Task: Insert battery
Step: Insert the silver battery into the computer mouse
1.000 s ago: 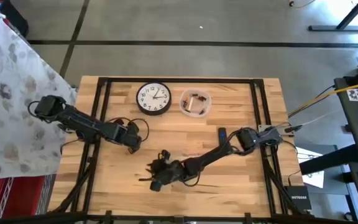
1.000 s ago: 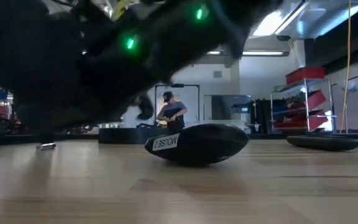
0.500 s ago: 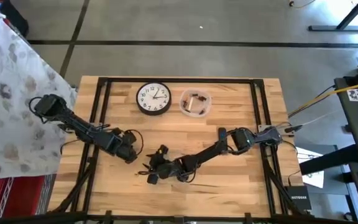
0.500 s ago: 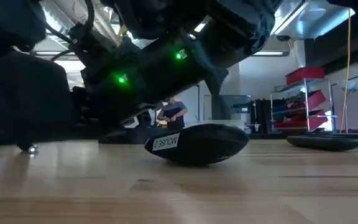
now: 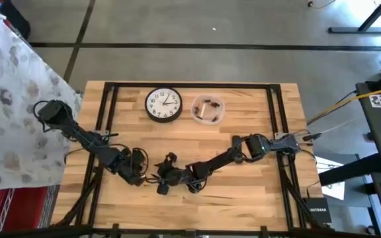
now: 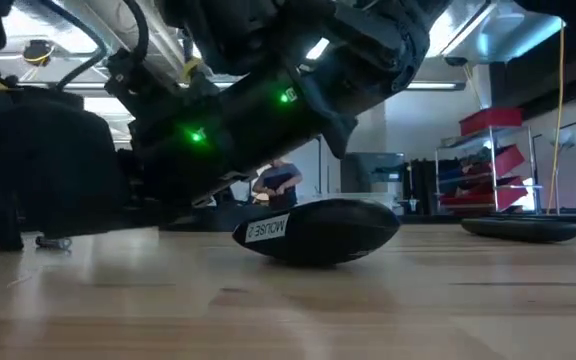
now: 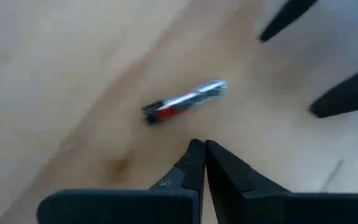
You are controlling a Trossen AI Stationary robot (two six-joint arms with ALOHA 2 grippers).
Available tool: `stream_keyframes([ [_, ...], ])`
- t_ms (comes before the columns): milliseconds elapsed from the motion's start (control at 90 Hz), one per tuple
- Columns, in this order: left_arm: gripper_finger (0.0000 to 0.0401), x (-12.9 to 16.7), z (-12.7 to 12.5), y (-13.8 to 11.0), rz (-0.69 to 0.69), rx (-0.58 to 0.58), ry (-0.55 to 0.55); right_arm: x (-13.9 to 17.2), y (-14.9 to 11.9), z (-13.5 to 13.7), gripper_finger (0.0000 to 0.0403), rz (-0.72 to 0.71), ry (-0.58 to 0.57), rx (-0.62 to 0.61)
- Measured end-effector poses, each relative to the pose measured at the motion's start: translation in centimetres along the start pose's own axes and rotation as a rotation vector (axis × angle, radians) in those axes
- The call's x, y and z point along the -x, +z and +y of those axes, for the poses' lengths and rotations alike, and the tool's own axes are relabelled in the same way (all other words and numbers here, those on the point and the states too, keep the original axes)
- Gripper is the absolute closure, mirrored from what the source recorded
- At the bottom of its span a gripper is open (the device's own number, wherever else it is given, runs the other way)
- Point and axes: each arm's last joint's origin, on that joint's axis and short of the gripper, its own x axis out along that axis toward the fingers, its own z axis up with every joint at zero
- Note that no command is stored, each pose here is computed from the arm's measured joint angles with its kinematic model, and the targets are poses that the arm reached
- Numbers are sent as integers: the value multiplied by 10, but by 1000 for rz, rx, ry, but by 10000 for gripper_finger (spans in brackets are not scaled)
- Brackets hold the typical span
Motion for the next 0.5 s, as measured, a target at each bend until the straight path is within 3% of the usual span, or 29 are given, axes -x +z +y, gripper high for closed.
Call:
stream_keyframes([
  [133, 401, 2, -3, 0, -7, -54, -2, -2, -1, -4, 209, 15, -10, 4],
  [367, 401, 16, 14, 2, 54, -63, 277, -2, -1, -4, 209, 19, -7, 0],
  [500, 401, 5, 23, 5, -34, -50, 298, -2, -1, -6, 209, 22, -9, -2],
])
